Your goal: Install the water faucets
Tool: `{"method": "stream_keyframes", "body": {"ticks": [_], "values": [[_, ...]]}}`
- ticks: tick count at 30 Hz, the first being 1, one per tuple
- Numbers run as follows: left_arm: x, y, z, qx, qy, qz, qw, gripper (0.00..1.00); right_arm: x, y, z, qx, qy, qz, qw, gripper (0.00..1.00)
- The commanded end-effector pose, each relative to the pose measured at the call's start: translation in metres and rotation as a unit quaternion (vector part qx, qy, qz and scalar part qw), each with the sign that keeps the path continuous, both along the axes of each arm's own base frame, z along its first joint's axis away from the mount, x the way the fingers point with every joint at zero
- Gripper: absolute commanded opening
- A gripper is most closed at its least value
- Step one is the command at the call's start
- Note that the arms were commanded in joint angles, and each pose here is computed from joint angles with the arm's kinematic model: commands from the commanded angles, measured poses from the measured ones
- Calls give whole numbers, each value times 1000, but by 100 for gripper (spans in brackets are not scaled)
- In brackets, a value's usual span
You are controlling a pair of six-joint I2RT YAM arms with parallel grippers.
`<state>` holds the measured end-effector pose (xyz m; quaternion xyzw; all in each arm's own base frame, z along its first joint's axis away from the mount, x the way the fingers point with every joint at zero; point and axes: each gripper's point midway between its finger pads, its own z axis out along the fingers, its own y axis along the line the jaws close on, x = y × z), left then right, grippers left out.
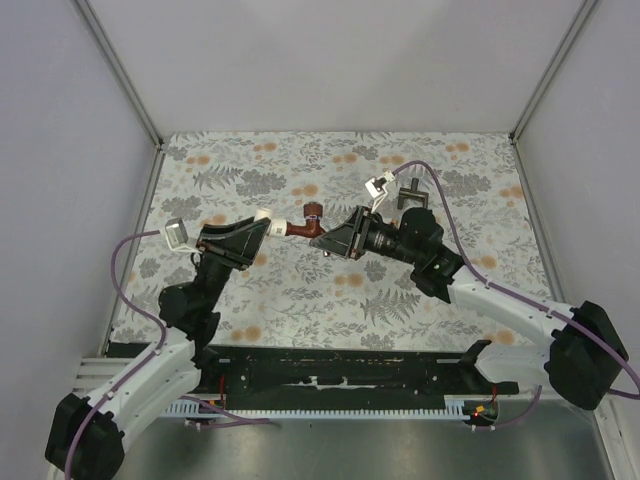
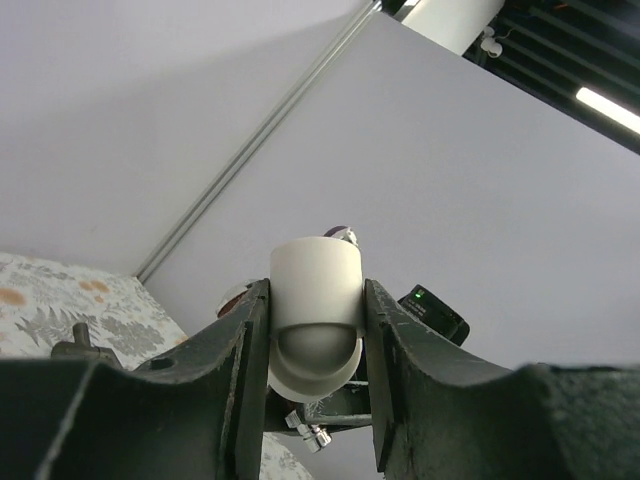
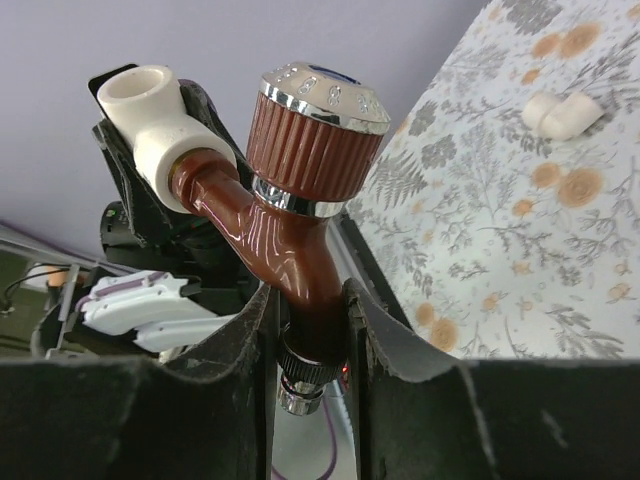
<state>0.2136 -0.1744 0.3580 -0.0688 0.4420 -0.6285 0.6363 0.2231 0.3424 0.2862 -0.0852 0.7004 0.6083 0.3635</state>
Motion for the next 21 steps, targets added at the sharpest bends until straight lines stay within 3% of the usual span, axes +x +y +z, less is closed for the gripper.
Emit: {"method": "stream_keyframes", "body": {"ticks": [1,3,6,8,12,14,19,21], "values": [[-45,-1,37,7,-128,-27,991,2,18,-6,20,49,30,-32,998,0],[-39,2,31,-1,-111,-16,994,2,19,-8,17,24,16,-39,999,4],[-22,13,18,-24,-61,15,998,2,17,-16,18,-15,-17,-47,999,46],[-9,19,6,-36,-18,34,999,2,19,-24,17,-48,-53,-58,996,60],[13,27,-17,-49,66,61,995,2,17,-44,21,-121,-168,-70,976,74],[19,27,-23,-61,109,58,990,2,13,-52,26,-138,-244,-67,958,86],[30,30,-39,-88,202,53,974,2,-16,-56,21,-157,-443,4,882,89],[31,30,-39,-105,219,47,969,2,-21,-54,14,-161,-474,26,866,89]]}}
